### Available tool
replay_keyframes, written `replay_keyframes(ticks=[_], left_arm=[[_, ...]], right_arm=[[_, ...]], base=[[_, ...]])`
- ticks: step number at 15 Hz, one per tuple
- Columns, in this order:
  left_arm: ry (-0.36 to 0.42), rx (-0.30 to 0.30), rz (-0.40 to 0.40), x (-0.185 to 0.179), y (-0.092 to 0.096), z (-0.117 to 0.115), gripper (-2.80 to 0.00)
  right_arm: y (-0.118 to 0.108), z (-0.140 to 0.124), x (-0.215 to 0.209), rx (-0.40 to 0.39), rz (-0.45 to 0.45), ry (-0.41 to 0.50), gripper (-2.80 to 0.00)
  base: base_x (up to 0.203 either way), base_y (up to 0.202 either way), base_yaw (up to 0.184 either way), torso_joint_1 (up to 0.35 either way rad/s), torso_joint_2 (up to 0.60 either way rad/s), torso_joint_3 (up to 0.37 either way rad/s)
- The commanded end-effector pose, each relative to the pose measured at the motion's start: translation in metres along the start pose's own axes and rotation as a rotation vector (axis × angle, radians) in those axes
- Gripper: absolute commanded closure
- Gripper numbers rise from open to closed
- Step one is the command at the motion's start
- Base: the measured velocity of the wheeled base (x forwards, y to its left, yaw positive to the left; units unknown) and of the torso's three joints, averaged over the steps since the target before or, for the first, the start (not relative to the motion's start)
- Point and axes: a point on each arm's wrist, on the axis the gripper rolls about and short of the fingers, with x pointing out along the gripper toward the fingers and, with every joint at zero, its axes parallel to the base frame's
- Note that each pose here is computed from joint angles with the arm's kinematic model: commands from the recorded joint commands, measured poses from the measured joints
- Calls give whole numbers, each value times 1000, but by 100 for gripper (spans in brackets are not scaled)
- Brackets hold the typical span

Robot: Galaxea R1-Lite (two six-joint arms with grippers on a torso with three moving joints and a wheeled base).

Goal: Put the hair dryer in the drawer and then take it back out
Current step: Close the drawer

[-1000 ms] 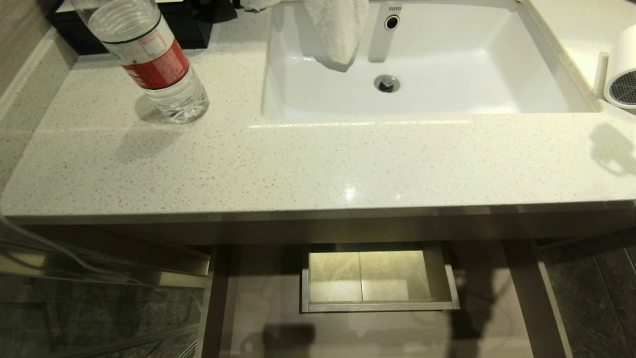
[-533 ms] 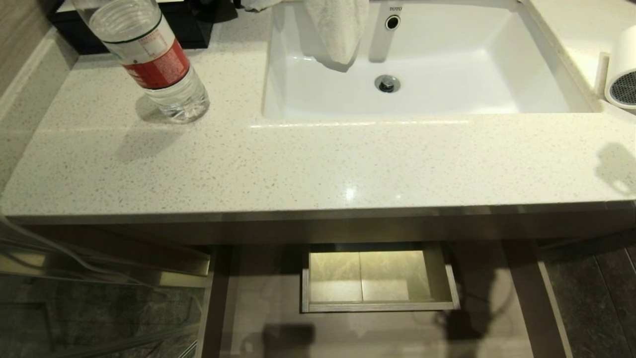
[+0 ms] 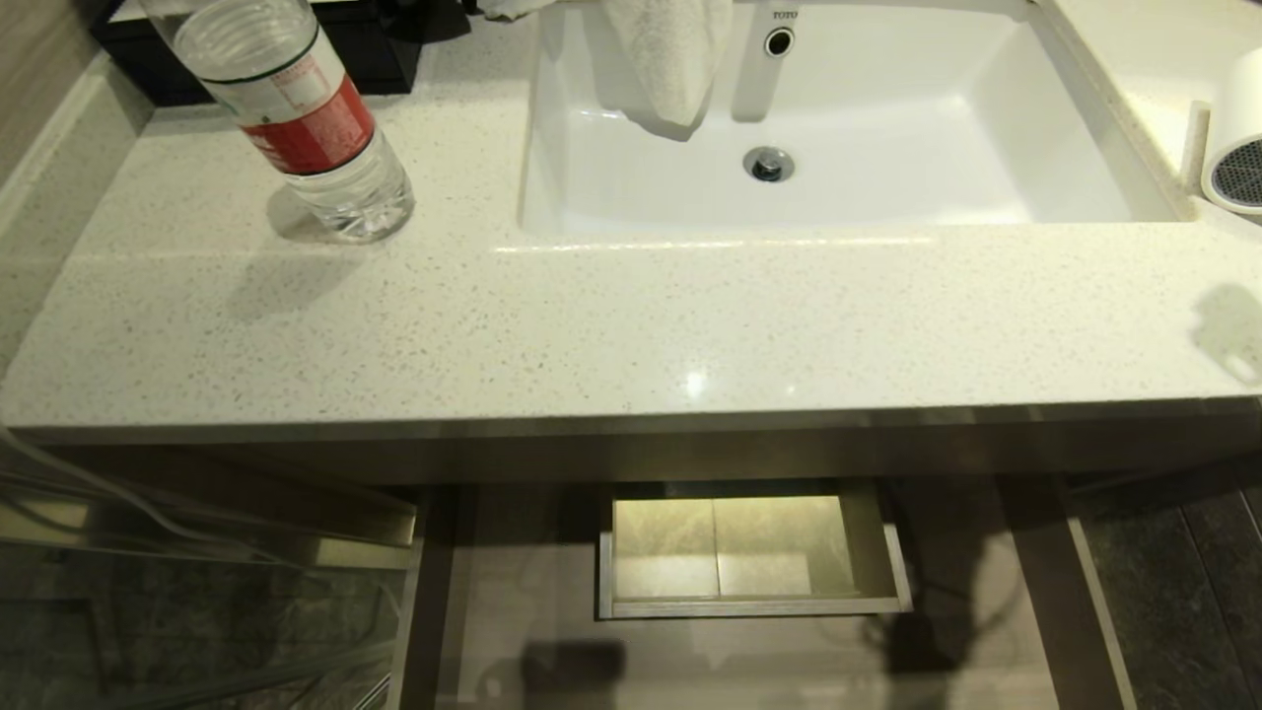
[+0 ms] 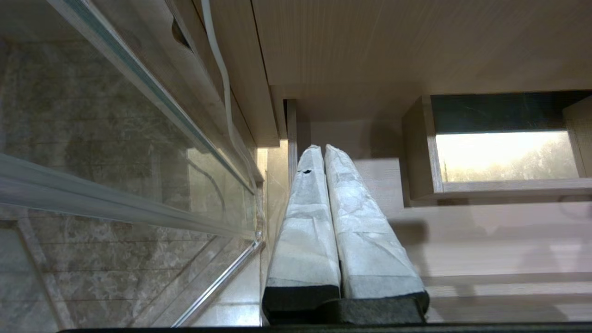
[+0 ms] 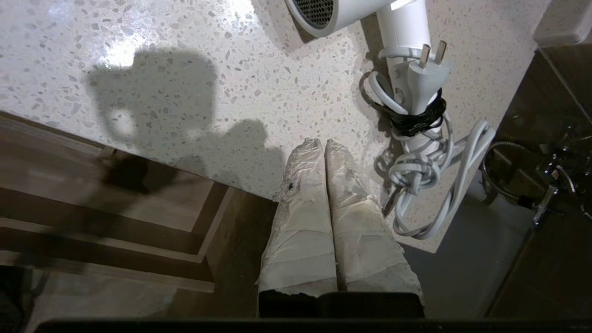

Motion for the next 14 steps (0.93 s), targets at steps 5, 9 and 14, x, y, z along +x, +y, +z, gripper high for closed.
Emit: replay_keyframes(ticks=[5, 9, 14], left_arm=[[0, 0, 0, 0, 0, 0, 0], [0, 0, -1, 0, 0, 0, 0], [0, 0, 1, 0, 0, 0, 0]], right_arm=[[3, 5, -8, -18, 2, -49, 0], [16, 3, -28, -21, -25, -107, 0], [24, -3, -31, -6, -13, -105, 0]], base=[[0, 0, 0, -285, 145, -135], [0, 0, 0, -353, 147, -209], [0, 0, 0, -336, 87, -247]])
